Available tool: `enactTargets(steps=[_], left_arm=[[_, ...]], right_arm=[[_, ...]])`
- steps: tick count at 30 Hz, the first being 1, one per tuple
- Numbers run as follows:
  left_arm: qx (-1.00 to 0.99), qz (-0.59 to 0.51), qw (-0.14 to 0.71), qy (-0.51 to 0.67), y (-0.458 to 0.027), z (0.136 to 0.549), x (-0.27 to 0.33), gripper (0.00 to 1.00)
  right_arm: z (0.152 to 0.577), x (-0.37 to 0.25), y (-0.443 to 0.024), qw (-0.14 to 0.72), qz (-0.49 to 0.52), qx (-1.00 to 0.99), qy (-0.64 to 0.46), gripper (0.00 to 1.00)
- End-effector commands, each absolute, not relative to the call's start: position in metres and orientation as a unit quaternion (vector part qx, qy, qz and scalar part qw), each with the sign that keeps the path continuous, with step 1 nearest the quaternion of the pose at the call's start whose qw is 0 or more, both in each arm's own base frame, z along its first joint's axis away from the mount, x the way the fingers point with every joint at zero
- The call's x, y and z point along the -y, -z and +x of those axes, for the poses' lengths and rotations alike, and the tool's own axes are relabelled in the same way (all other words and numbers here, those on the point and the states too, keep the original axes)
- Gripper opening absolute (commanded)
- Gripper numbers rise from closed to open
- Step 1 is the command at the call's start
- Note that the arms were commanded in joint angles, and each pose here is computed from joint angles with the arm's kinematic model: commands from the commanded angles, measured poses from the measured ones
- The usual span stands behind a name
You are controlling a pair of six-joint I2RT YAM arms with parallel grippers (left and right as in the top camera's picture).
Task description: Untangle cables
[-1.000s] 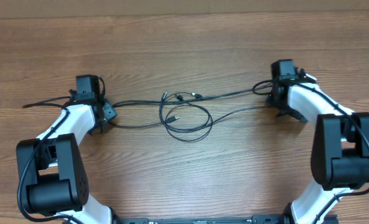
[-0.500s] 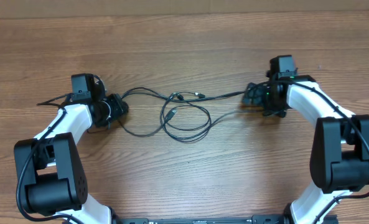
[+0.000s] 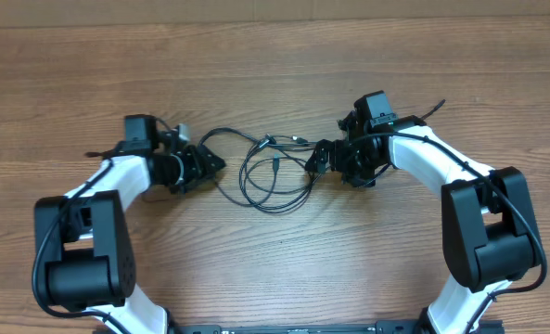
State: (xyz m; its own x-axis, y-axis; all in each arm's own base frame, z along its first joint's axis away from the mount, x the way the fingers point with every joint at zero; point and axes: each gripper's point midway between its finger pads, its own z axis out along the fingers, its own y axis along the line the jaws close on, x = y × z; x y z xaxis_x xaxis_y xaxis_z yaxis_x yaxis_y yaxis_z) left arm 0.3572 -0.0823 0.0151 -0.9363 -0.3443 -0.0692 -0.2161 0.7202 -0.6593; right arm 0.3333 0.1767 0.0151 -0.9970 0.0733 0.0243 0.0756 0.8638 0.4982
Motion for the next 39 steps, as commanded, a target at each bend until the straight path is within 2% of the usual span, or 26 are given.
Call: enactTargets(steps=[1, 3, 4, 5, 7, 8, 15, 19, 21, 27, 31, 34, 39], left_arm=[[-0.931, -0.125, 0.043, 0.341, 0.008, 0.331, 0.113, 0.66], [-0.932, -0.107, 0.045, 0.343, 0.007, 0.331, 0.124, 0.68], [-0.932, -0.097, 0.047, 0.345, 0.006, 0.331, 0.131, 0.69], [-0.932, -0.094, 0.048, 0.346, 0.006, 0.332, 0.134, 0.71], [-0.932, -0.091, 0.049, 0.348, 0.004, 0.332, 0.136, 0.77], [-0.93, -0.09, 0.049, 0.352, 0.003, 0.333, 0.137, 0.8], [-0.937, -0.099, 0.043, 0.332, -0.007, 0.34, 0.13, 0.99], [-0.946, -0.095, 0.056, 0.304, -0.021, 0.349, 0.122, 1.0], [-0.949, -0.092, 0.066, 0.296, -0.03, 0.354, 0.12, 1.0], [-0.956, -0.081, 0.094, 0.265, -0.049, 0.358, 0.116, 1.0], [-0.967, -0.079, 0.076, 0.229, -0.041, 0.347, 0.113, 1.0], [-0.975, -0.074, 0.063, 0.197, -0.035, 0.338, 0.109, 1.0], [-0.979, -0.06, 0.044, 0.189, -0.033, 0.326, 0.118, 1.0]], right_arm=[[0.275, -0.162, 0.041, 0.122, -0.072, 0.966, 0.216, 1.0], [0.272, -0.168, 0.037, 0.132, -0.068, 0.961, 0.235, 1.0], [0.27, -0.176, 0.032, 0.133, -0.046, 0.955, 0.262, 0.94], [0.271, -0.177, 0.03, 0.129, -0.033, 0.954, 0.268, 0.81], [0.273, -0.177, 0.023, 0.123, -0.01, 0.955, 0.271, 0.69], [0.276, -0.177, 0.015, 0.121, -0.001, 0.955, 0.272, 0.69], [0.306, -0.157, -0.059, 0.07, 0.045, 0.971, 0.224, 0.73], [0.332, -0.147, -0.086, 0.017, 0.055, 0.982, 0.182, 0.85], [0.347, -0.14, -0.086, -0.015, 0.056, 0.986, 0.157, 1.0], [0.389, -0.136, -0.086, -0.099, 0.051, 0.985, 0.134, 1.0], [0.413, -0.114, -0.083, -0.142, -0.024, 0.987, 0.074, 1.0], [0.423, -0.098, -0.079, -0.158, -0.062, 0.985, 0.039, 1.0], [0.429, -0.093, -0.061, -0.157, -0.069, 0.985, 0.034, 1.0]])
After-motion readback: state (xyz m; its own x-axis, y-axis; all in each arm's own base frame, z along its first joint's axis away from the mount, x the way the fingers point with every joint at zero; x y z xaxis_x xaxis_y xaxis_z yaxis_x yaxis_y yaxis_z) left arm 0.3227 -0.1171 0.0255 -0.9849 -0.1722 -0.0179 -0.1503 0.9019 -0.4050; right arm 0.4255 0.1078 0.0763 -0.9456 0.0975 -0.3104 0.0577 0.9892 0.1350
